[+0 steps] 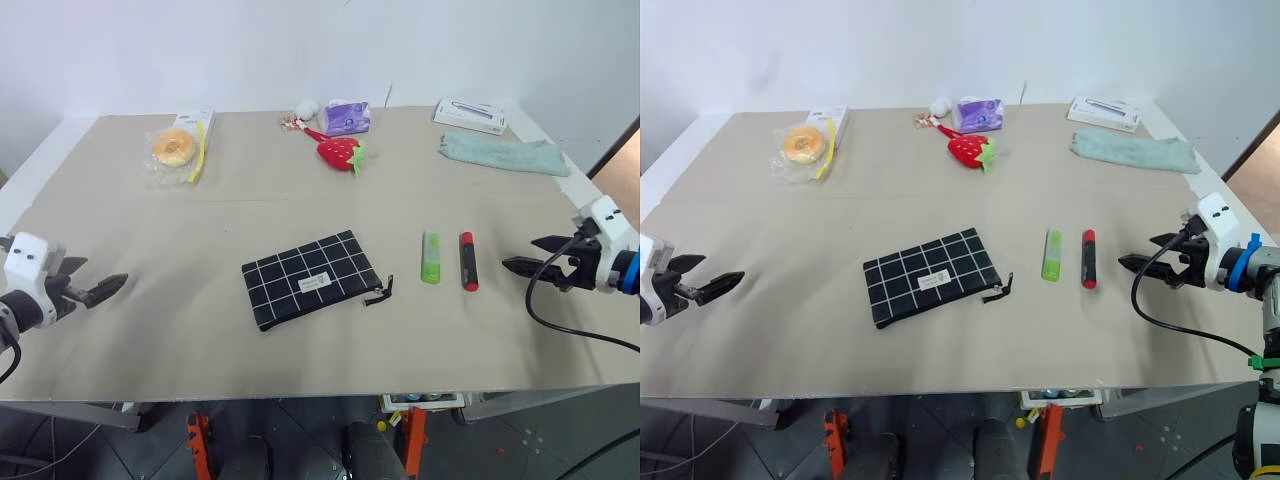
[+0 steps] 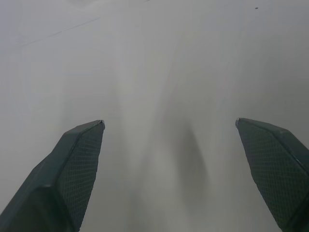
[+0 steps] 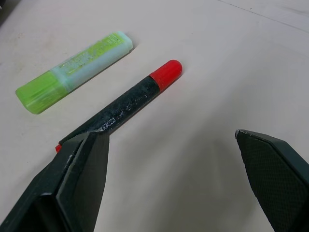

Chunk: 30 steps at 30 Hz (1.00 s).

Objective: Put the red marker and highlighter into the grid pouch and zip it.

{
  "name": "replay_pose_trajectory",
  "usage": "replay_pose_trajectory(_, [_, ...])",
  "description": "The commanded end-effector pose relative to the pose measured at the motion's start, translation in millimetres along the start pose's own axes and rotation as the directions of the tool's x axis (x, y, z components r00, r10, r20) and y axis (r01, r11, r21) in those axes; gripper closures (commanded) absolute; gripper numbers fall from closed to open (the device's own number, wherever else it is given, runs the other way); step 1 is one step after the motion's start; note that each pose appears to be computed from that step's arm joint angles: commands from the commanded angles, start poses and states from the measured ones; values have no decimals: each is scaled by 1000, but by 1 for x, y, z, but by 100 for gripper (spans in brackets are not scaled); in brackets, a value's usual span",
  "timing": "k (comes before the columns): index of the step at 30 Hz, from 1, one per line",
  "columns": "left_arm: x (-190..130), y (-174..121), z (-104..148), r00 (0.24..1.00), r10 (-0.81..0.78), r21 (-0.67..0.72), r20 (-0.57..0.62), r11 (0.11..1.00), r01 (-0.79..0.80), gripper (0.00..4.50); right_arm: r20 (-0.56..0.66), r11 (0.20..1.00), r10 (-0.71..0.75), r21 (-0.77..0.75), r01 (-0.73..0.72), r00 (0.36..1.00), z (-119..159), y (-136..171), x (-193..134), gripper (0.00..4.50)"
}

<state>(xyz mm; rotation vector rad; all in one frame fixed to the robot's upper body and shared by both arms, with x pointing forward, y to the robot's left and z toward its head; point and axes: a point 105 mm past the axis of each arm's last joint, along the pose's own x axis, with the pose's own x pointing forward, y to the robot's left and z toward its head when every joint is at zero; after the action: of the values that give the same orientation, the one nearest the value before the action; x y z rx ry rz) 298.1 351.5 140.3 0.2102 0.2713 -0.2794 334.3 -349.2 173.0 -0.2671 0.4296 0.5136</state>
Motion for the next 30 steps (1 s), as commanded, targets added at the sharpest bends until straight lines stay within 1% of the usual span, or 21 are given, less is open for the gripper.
replay_pose_trajectory(1, [-5,3,16,999,15,32,46,999,-16,0,62,1000,-25,-8,25,998,16,-5,-10,2])
replay_pose_trajectory(4, [-4,3,17,998,18,37,52,999,-20,0,74,1000,-15,-4,16,997,19,-4,-11,2])
replay_pose_trajectory(5, [-2,3,21,997,21,48,69,999,-25,0,103,999,23,-25,-21,994,25,2,-10,2])
replay_pose_trajectory(6, [0,2,25,995,30,67,91,997,-36,0,150,995,89,-47,-83,985,37,14,-8,2])
replay_pose_trajectory(8, [5,1,36,988,44,96,149,994,-59,0,253,961,273,-116,-251,928,69,51,-6,2])
replay_pose_trajectory(9, [7,-3,38,986,31,94,162,994,-46,0,271,943,329,-144,-300,904,78,66,-6,2])
replay_pose_trajectory(10, [9,-6,40,985,18,90,169,995,-34,0,283,933,356,-165,-320,891,85,76,-3,2])
replay_pose_trajectory(13, [13,-13,45,980,-3,83,198,996,-14,0,291,927,368,-191,-324,883,93,95,12,2])
replay_pose_trajectory(15, [17,-31,51,963,-77,40,258,997,69,0,286,916,394,-197,-349,874,93,114,27,2])
replay_pose_trajectory(17, [20,-52,60,936,-154,22,316,988,155,0,264,917,387,-209,-340,883,88,126,46,2])
replay_pose_trajectory(18, [22,-65,63,922,-196,22,334,980,200,0,261,918,388,-196,-345,884,86,134,54,25])
replay_pose_trajectory(20, [24,-91,67,890,-275,27,363,958,285,0,255,919,388,-182,-350,886,81,148,70,86])
replay_pose_trajectory(21, [25,-102,69,874,-311,39,373,946,321,0,260,919,391,-169,-358,883,81,156,77,132])
replay_pose_trajectory(23, [26,-120,68,849,-367,61,379,926,373,0,274,913,407,-145,-381,871,82,176,90,239])
replay_pose_trajectory(24, [26,-127,67,841,-389,75,376,918,390,0,271,910,415,-137,-392,869,81,185,96,305])
replay_pose_trajectory(27, [27,-139,62,830,-433,116,353,900,420,0,229,913,408,-94,-397,884,69,204,112,447])
replay_pose_trajectory(30, [29,-144,54,837,-456,210,303,888,408,0,147,932,363,-70,-356,920,49,206,127,447])
